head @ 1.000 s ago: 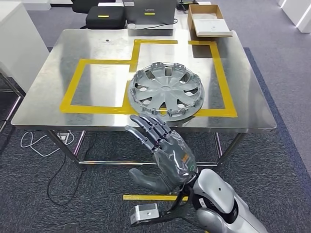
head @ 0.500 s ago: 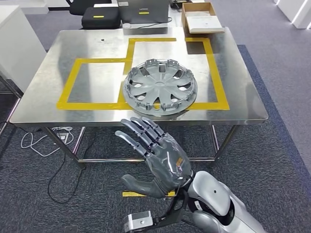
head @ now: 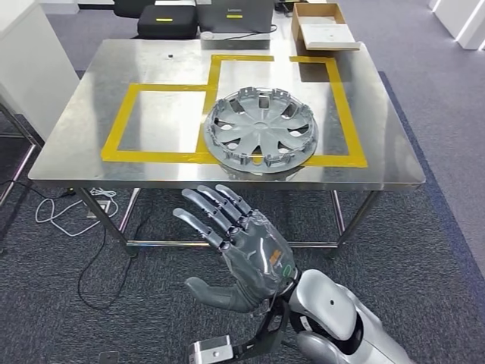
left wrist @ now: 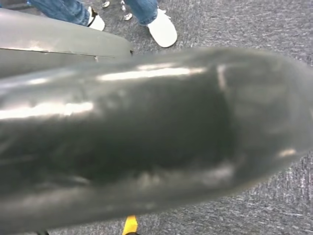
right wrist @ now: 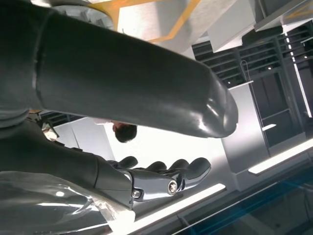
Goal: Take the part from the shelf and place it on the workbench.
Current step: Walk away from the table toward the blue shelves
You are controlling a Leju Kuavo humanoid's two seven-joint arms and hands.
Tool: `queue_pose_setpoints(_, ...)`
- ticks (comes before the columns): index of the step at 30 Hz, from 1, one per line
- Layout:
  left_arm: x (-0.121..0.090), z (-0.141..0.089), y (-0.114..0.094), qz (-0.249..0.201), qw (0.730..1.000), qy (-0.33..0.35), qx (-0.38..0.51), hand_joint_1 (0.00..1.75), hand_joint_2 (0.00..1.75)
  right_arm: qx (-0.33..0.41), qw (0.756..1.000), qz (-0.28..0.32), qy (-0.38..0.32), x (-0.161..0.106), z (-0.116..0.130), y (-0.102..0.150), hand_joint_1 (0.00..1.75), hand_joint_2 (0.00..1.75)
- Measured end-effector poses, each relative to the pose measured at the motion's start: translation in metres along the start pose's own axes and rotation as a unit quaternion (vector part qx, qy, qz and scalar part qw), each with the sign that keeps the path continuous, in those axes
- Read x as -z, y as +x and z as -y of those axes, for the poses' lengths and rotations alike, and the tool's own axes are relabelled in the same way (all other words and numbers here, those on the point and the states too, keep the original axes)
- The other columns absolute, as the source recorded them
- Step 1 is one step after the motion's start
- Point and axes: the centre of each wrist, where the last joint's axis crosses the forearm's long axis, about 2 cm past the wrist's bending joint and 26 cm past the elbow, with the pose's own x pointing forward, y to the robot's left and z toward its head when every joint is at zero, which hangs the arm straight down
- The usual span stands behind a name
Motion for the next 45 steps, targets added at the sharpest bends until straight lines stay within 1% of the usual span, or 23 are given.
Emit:
queue_pose_setpoints(8,0.0,-0.001,0.0,0.0,1.0,0.0,0.0,0.0,0.0,0.0,1.0,0.004,-0.001,0.0,0.0,0.001,0.0,0.0)
queue_pose_setpoints(14,0.001,-0.001,0.0,0.0,1.0,0.001,0.0,0.0,0.0,0.022,0.999,-0.005,0.026,0.001,-0.004,0.0,0.0,0.0)
queue_pose_setpoints(18,0.001,-0.001,0.0,0.002,1.0,0.001,0.0,0.0,0.0,0.044,0.997,-0.04,0.054,-0.005,-0.008,-0.011,0.0,0.0)
queue_pose_setpoints(21,0.0,-0.001,0.0,0.004,1.0,0.0,0.002,0.0,0.0,0.04,0.991,-0.107,0.063,-0.023,-0.013,-0.03,0.0,0.0)
queue_pose_setpoints(24,0.001,-0.001,0.0,0.007,1.0,-0.003,0.002,0.0,0.0,0.021,0.981,-0.185,0.052,-0.044,-0.013,-0.051,0.0,0.0)
queue_pose_setpoints(26,0.001,-0.001,0.0,0.008,1.0,-0.005,0.002,0.0,0.0,0.008,0.974,-0.222,0.049,-0.057,-0.013,-0.061,0.0,0.0)
queue_pose_setpoints(29,0.001,-0.001,0.0,0.009,1.0,-0.007,0.004,0.0,0.0,-0.003,0.965,-0.257,0.046,-0.071,-0.014,-0.068,0.0,0.0)
queue_pose_setpoints(35,0.001,-0.002,0.001,0.01,1.0,-0.007,0.007,0.0,0.0,-0.024,0.955,-0.294,0.031,-0.082,-0.009,-0.077,0.0,0.0)
queue_pose_setpoints(45,0.003,-0.005,0.002,0.012,1.0,-0.003,0.008,0.0,0.0,-0.021,0.95,-0.31,0.026,-0.087,-0.009,-0.078,0.0,0.0)
